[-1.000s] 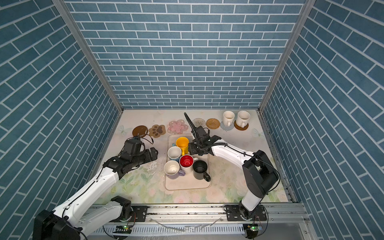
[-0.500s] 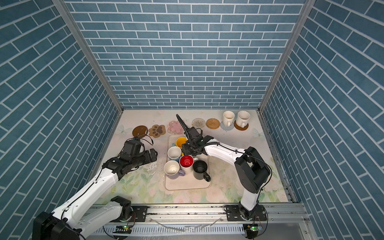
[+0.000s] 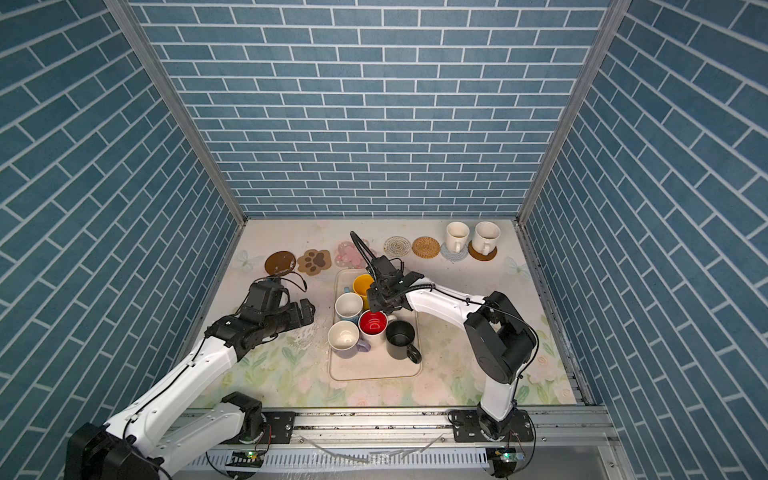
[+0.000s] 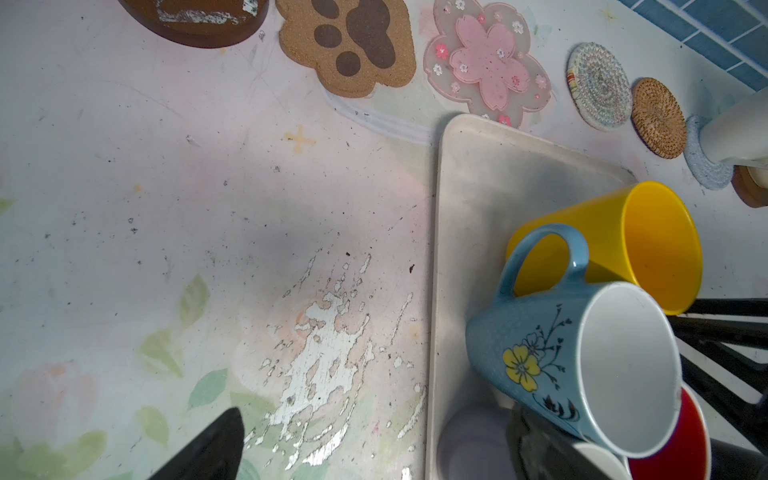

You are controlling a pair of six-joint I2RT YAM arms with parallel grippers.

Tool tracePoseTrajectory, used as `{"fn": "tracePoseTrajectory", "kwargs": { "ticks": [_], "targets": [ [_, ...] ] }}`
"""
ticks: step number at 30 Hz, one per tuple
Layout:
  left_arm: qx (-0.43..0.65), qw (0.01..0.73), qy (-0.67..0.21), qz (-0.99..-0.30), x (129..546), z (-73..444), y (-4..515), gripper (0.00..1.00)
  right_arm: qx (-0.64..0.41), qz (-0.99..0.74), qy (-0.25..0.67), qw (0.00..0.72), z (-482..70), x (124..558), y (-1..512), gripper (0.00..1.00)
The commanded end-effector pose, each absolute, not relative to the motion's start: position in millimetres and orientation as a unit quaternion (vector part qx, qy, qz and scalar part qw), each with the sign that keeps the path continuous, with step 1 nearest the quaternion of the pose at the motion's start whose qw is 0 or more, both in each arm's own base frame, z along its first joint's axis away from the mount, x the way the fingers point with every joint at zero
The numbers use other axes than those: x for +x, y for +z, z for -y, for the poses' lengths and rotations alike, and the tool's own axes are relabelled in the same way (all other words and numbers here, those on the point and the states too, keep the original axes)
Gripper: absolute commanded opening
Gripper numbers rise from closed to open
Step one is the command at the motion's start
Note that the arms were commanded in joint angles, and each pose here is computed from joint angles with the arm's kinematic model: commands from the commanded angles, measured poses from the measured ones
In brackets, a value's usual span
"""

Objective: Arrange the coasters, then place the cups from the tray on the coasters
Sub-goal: 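Move right gripper over the yellow mug's handle and lower onto it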

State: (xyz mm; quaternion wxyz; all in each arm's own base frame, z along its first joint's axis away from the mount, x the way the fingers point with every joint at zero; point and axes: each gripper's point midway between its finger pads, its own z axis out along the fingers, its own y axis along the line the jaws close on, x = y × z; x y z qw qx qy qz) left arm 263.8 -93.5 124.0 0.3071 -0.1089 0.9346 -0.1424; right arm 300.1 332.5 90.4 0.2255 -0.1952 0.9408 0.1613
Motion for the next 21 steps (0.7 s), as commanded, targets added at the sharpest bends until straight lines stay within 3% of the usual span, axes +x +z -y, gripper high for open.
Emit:
{"fn": "tracePoseTrajectory", "kwargs": {
  "ticks": [1, 6, 21],
  "targets": [
    [-0.105, 0.305, -0.137, -0.937, 262, 92, 119, 0.99, -0.197, -0.939, 0.134, 0.25, -326, 309, 108, 0.37],
    [-0.105, 0.305, -0.136, -0.937, 262, 92, 118, 0.99, -0.212, -0.935, 0.128, 0.253, -325, 309, 111, 0.25],
    [-0.106, 0.299, -0.134, -0.939, 267, 94, 113, 0.99, -0.259, -0.927, 0.139, 0.231, -342, 308, 97, 0.19]
  ]
}}
